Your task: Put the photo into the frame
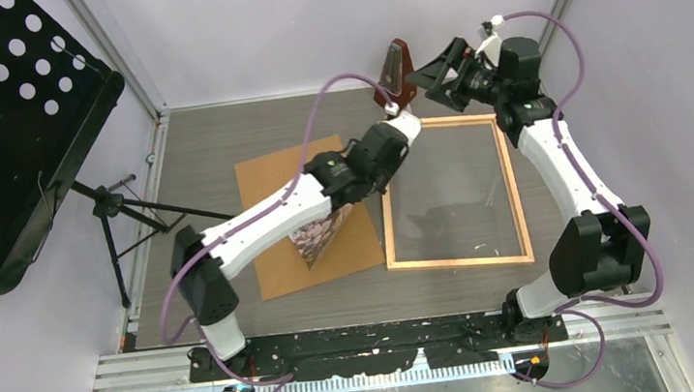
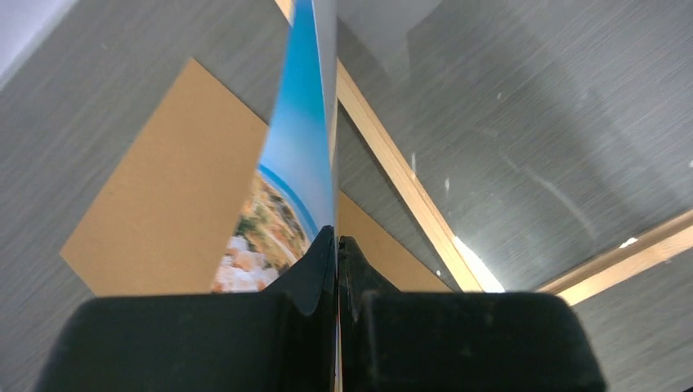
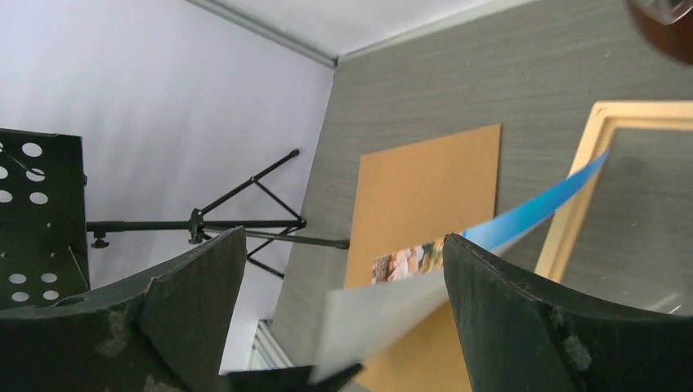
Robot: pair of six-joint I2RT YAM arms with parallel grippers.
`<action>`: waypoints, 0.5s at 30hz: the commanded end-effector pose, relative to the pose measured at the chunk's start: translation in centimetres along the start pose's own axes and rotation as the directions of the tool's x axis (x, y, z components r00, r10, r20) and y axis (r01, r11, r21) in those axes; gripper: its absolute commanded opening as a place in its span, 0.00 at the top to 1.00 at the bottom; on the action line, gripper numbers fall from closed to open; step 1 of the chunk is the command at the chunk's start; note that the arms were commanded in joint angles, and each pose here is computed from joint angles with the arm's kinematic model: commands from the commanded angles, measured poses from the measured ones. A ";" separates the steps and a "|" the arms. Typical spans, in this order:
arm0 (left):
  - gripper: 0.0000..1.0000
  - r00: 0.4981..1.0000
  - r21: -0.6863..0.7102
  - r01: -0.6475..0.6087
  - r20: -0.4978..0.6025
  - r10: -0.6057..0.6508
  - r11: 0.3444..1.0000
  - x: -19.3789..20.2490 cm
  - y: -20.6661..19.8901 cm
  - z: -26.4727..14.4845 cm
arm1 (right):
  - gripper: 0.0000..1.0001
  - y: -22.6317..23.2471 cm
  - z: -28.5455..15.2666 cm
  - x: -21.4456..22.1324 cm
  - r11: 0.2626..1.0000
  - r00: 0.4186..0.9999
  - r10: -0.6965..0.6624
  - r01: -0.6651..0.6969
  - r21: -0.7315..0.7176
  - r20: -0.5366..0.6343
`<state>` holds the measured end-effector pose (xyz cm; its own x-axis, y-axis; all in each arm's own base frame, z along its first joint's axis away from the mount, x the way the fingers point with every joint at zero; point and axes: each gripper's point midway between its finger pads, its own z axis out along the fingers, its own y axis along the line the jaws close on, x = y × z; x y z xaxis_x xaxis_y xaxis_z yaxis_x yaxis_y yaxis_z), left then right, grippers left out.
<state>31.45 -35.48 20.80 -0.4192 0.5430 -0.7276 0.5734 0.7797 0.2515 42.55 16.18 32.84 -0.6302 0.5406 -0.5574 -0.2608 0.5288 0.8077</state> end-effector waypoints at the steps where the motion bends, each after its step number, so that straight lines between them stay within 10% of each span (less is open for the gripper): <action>1: 1.00 0.983 0.103 0.076 0.156 -0.092 0.992 -5.6 3.1 -5.8 | 0.04 2.6 -3.1 -2.9 0.983 0.980 -0.170 0.176 -0.048 0.104; 15: 1.00 0.884 0.265 0.173 0.383 -0.268 0.949 -12.4 9.6 -16.4 | 0.04 1.3 -5.5 2.0 0.900 0.936 -0.329 0.352 -0.257 0.127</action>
<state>32.01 -30.51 38.54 -0.3052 0.2382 -0.9220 0.6276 0.7785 -0.0066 38.83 13.54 32.35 -0.5039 0.4618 -0.7299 -0.4910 0.5421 0.6819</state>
